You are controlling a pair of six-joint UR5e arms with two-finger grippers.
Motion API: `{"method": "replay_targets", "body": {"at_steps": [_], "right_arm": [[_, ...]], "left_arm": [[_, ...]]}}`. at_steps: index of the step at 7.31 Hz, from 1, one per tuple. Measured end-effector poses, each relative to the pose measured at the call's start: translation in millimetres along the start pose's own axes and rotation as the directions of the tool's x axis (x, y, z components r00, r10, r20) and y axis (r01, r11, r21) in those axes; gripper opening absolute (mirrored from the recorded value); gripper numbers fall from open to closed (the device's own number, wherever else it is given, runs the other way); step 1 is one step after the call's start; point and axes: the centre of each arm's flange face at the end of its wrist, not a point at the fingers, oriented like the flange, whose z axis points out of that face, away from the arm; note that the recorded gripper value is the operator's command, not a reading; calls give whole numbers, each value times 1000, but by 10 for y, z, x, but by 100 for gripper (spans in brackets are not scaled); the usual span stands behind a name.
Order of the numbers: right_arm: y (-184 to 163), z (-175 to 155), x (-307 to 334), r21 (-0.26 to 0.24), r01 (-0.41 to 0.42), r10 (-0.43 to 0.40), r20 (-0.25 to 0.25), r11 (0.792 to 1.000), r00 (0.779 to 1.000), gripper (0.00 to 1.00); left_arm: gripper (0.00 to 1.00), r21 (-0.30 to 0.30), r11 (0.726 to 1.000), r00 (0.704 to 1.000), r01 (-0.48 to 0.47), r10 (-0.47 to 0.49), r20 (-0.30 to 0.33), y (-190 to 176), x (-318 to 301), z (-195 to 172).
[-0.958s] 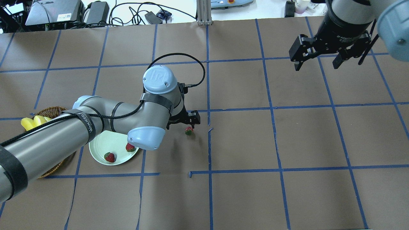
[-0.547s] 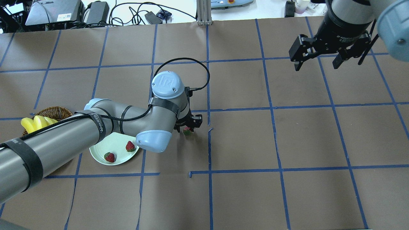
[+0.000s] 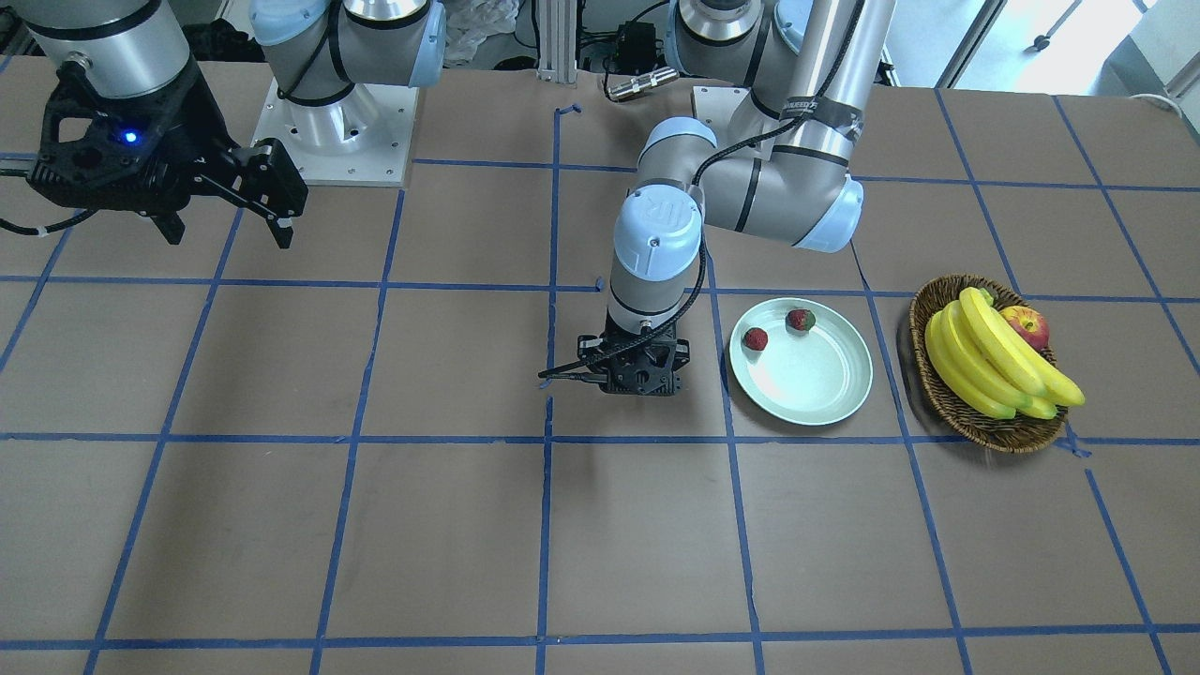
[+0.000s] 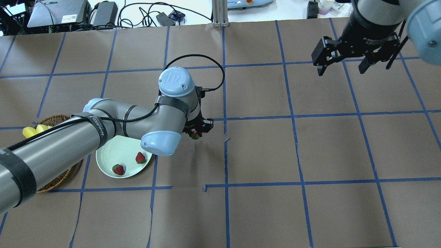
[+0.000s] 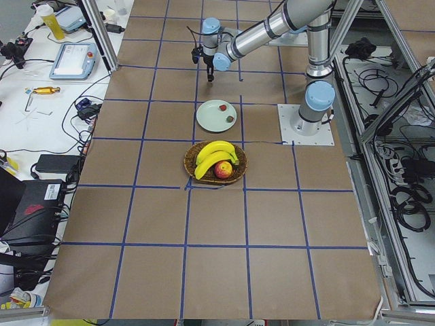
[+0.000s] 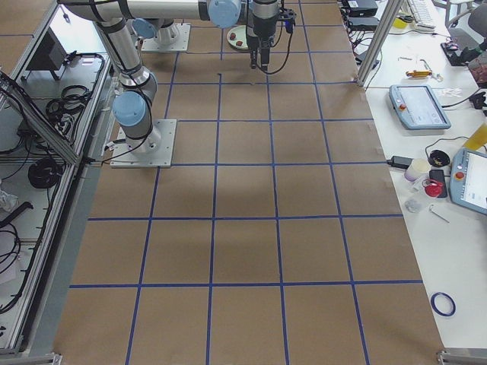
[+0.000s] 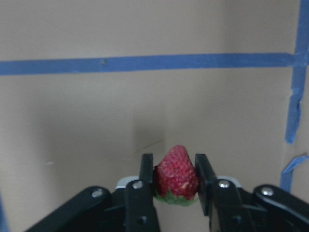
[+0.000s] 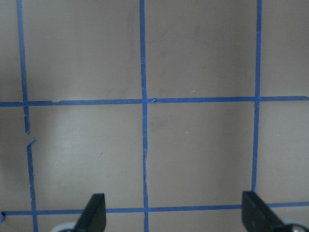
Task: Collect all strawberries into plate
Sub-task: 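Set the strawberry on the green plate and open the left gripper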
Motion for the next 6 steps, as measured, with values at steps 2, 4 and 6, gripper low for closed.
{"method": "replay_targets", "body": {"at_steps": [2, 4, 6], "right_arm": [[-1, 0, 0, 0, 0, 0, 0, 1000, 1000, 100], [-2, -2, 0, 0, 0, 0, 0, 1000, 1000, 100], [-4, -8, 1, 2, 0, 0, 0, 1000, 1000, 100]], "left_arm": [[17, -81, 995, 998, -57, 60, 36, -139, -726, -137], [99, -156, 977, 986, -146, 157, 61, -25, -1457, -72], [100, -183, 962, 975, -204, 216, 49, 90, -1866, -65]]}}
